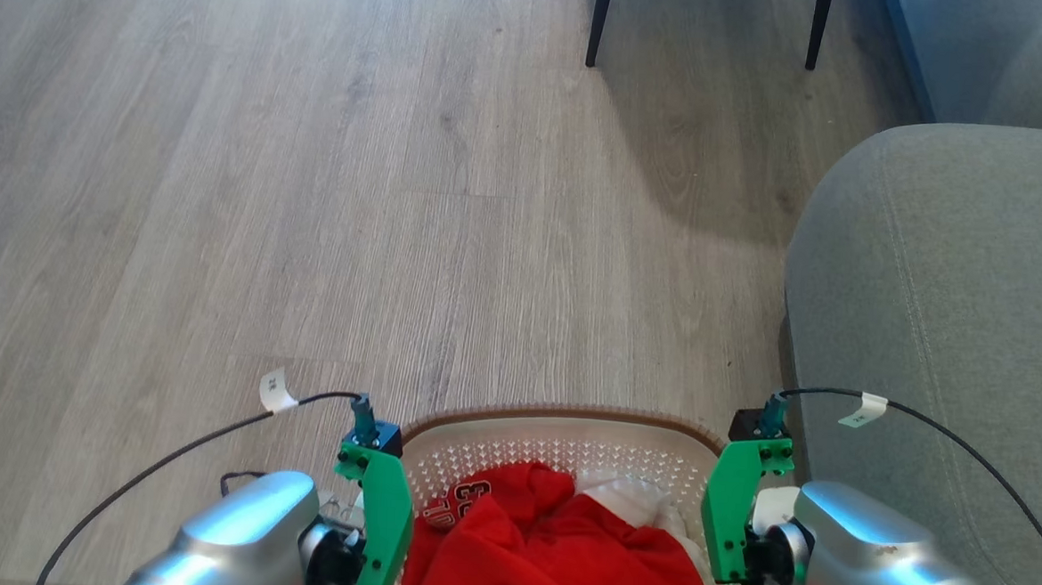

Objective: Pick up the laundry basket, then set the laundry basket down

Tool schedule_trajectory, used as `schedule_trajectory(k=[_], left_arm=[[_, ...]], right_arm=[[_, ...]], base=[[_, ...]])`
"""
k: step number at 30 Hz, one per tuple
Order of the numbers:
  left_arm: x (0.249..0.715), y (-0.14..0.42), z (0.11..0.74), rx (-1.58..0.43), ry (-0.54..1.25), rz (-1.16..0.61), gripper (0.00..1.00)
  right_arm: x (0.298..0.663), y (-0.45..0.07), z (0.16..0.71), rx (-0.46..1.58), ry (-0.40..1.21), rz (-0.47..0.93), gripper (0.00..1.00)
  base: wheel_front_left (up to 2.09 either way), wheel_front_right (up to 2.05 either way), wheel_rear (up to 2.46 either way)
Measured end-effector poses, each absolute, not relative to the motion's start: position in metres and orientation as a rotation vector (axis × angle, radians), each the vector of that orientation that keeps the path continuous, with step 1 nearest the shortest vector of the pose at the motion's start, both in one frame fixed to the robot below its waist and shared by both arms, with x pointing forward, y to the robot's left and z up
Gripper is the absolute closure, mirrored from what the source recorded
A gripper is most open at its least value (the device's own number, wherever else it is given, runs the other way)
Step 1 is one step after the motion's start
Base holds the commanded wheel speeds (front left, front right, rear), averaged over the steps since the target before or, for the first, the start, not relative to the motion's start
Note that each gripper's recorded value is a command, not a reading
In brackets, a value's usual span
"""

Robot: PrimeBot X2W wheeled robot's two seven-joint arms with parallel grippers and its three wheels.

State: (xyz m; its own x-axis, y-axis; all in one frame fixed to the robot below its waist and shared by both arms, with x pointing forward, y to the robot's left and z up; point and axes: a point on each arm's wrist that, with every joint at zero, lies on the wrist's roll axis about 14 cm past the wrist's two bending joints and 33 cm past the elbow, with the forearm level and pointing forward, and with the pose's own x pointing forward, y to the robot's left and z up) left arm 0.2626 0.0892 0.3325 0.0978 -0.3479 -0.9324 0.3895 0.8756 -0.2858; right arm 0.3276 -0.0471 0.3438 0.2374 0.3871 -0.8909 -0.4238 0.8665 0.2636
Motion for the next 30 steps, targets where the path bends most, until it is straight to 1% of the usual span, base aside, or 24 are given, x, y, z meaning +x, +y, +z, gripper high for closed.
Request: schedule_trajectory(k=[30], left_arm=[[0.2626, 0.0885, 0.3319, 0.041, 1.371, -0.548, 1.0]], right_arm=[[0.3259, -0.0484, 0.3426, -0.03, 1.21, 0.552, 1.0]], base=[[0.0, 0.0, 0.0]])
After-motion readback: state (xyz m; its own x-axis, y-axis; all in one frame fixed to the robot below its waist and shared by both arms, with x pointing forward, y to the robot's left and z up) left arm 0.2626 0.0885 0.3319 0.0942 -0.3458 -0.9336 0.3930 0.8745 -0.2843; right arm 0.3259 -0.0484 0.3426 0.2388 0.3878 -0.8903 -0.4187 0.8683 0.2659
